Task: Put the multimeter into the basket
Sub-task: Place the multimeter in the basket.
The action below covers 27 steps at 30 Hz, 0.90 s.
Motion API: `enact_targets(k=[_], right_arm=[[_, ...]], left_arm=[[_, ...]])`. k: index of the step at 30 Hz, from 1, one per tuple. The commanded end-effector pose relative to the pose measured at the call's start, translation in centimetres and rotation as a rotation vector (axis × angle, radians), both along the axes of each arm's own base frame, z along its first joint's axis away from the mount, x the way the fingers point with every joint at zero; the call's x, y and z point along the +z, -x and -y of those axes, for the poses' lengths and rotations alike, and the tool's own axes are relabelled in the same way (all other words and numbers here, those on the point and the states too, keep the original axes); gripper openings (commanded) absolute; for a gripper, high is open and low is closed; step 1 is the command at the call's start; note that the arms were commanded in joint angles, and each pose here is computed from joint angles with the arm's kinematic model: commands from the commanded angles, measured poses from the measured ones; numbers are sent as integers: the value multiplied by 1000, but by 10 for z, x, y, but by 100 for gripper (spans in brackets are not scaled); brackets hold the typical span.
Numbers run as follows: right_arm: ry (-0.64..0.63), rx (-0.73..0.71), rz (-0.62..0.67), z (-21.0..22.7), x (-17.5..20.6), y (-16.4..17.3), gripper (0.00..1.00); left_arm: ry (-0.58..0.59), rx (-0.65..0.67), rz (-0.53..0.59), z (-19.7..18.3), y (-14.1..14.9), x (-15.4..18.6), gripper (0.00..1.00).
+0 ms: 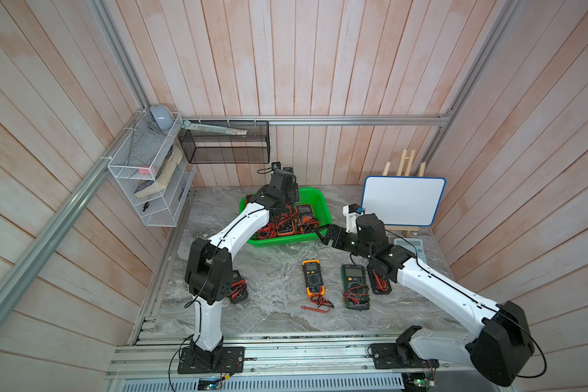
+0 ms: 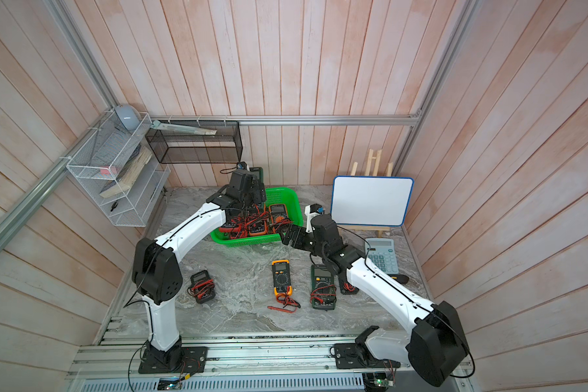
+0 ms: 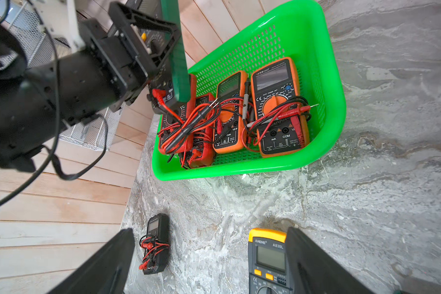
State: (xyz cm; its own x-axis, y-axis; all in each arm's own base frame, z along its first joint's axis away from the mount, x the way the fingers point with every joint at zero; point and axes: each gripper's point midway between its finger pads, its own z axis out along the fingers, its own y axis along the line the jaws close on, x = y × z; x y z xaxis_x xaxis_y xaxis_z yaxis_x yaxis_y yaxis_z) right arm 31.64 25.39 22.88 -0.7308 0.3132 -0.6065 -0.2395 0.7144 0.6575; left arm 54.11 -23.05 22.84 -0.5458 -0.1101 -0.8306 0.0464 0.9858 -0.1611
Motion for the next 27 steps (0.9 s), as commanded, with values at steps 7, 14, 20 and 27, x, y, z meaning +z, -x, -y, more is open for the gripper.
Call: enact_targets(k=[7,14,20,27], right_arm=[[84,43,-43,1,-22,4,98],[101,93,-74,-10,-31,2,98],[153,82,-81,-7,-36,-1,98],[219,17,-101,9,-47,-1,98]], left_arm=[[-64,15,-88,-4,-22,-47,0],[-86,35,-165,-10,-20,-82,0],[-95,49,-210,-15,-20,-99,36],[-82,57,-242,-18,-18,-107,67]])
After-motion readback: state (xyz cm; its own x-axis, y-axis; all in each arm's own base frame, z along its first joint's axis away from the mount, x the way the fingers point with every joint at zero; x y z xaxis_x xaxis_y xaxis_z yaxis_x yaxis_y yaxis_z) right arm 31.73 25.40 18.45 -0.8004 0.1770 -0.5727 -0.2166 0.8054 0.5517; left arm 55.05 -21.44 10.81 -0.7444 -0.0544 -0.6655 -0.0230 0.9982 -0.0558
